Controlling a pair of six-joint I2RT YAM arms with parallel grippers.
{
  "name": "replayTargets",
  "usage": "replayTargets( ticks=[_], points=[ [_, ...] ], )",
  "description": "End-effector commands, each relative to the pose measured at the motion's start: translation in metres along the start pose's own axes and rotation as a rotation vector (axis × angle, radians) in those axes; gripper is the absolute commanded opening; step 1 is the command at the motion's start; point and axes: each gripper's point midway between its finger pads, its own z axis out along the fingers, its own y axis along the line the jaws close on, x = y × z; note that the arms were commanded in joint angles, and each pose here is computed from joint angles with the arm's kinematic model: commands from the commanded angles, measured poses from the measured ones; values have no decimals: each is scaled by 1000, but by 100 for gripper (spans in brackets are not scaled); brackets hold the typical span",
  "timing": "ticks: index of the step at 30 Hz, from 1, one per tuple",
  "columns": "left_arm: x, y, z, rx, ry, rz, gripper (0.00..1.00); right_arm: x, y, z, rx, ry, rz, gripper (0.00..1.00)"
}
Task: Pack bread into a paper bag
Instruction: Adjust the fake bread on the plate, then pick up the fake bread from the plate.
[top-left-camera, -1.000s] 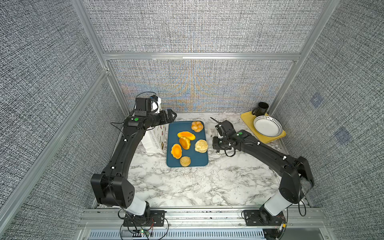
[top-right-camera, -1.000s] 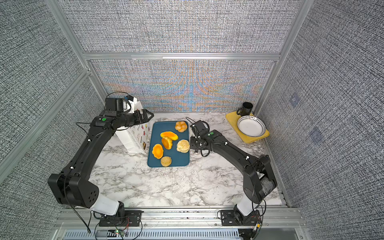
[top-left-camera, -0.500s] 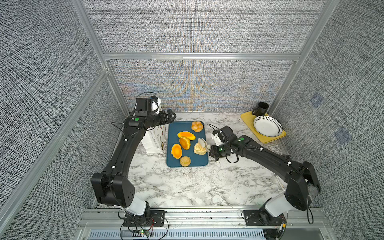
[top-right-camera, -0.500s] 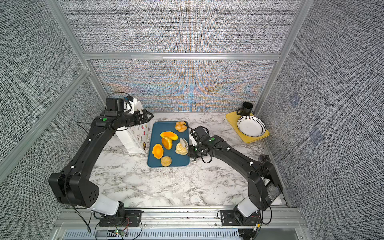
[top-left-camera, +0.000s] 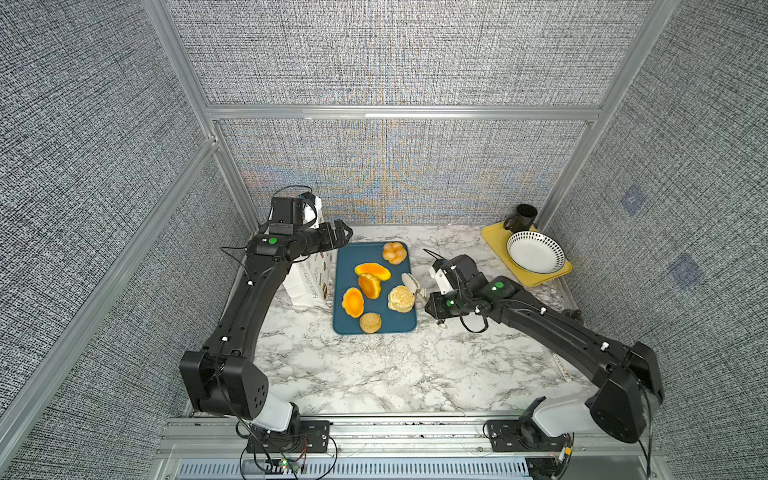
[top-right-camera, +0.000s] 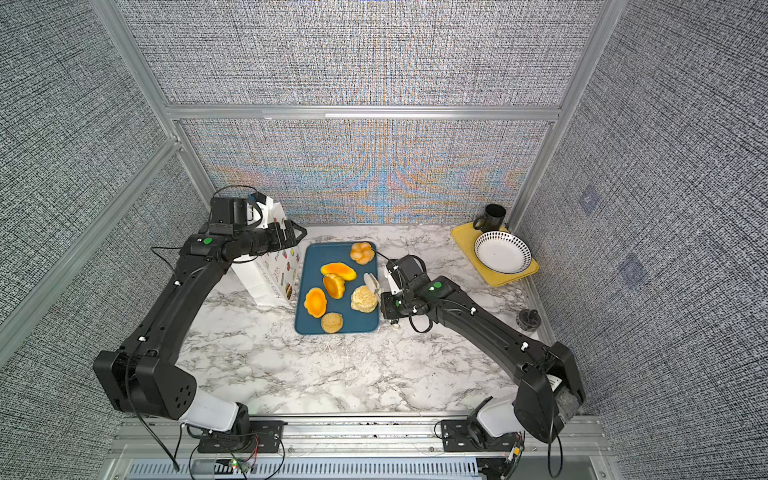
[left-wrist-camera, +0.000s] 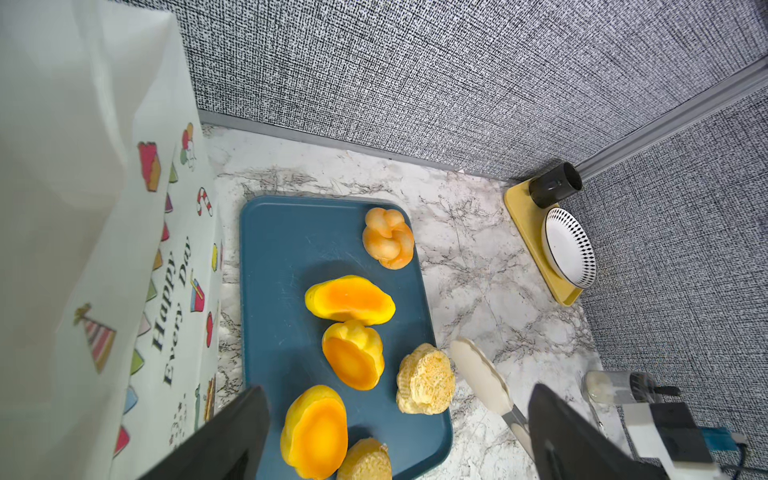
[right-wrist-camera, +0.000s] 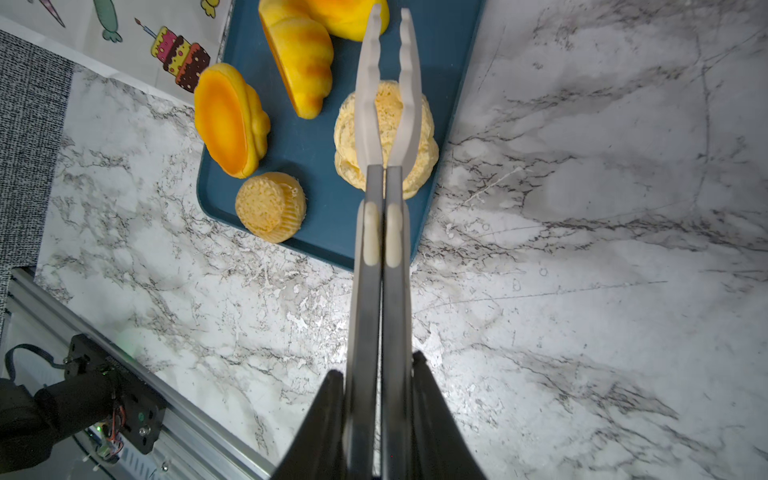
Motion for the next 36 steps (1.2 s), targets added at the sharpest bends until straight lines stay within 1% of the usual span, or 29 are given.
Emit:
replayTargets(
  ticks=[1, 2, 5, 7, 10, 11, 14, 18, 21, 24, 27, 30, 31, 34, 36],
  points=[
    [-3, -1, -5, -14, -18, 6, 100, 6, 4, 0, -24, 3, 16, 3],
    [-4, -3, -8, -15, -26, 7, 100, 8, 4, 0, -24, 7, 15, 4],
    [-7, -11, -19, -5, -41, 6, 100, 9, 7, 2, -30, 5, 3, 6],
    [-6, -16, -27, 2, -46, 5, 100, 8, 6, 1, -30, -3, 2, 10],
    [-4, -19, -39, -5, -50, 4, 100, 10, 8, 1, -44, -6, -3, 11],
    [-4, -20, -44, -12, -56, 6, 100, 11, 9, 2, -49, -4, -3, 13],
    [-2, -18, -56, -49, -60, 15, 100, 13, 11, 0, -62, -1, -8, 16],
    [8, -6, -78, -147, -63, 15, 100, 12, 12, -5, -60, -3, -25, 16],
    [20, 9, -96, -225, -85, 0, 100, 11, 7, -9, -30, -12, -40, 16],
    [29, 19, -108, -269, -100, -27, 100, 4, -1, -16, 29, -44, -52, 16],
    [31, 23, -118, -296, -119, -46, 100, -9, -11, -25, 107, -97, -53, 12],
    [29, 26, -123, -314, -133, -51, 100, -15, -20, -32, 167, -127, -58, 12],
    [28, 26, -125, -323, -135, -51, 100, -13, -21, -31, 169, -121, -58, 12],
    [23, 27, -129, -338, -151, -47, 100, 4, -15, -25, 109, -70, -63, 14],
    [20, 27, -131, -342, -162, -49, 100, 11, -7, -25, 49, -65, -66, 18]
  ],
)
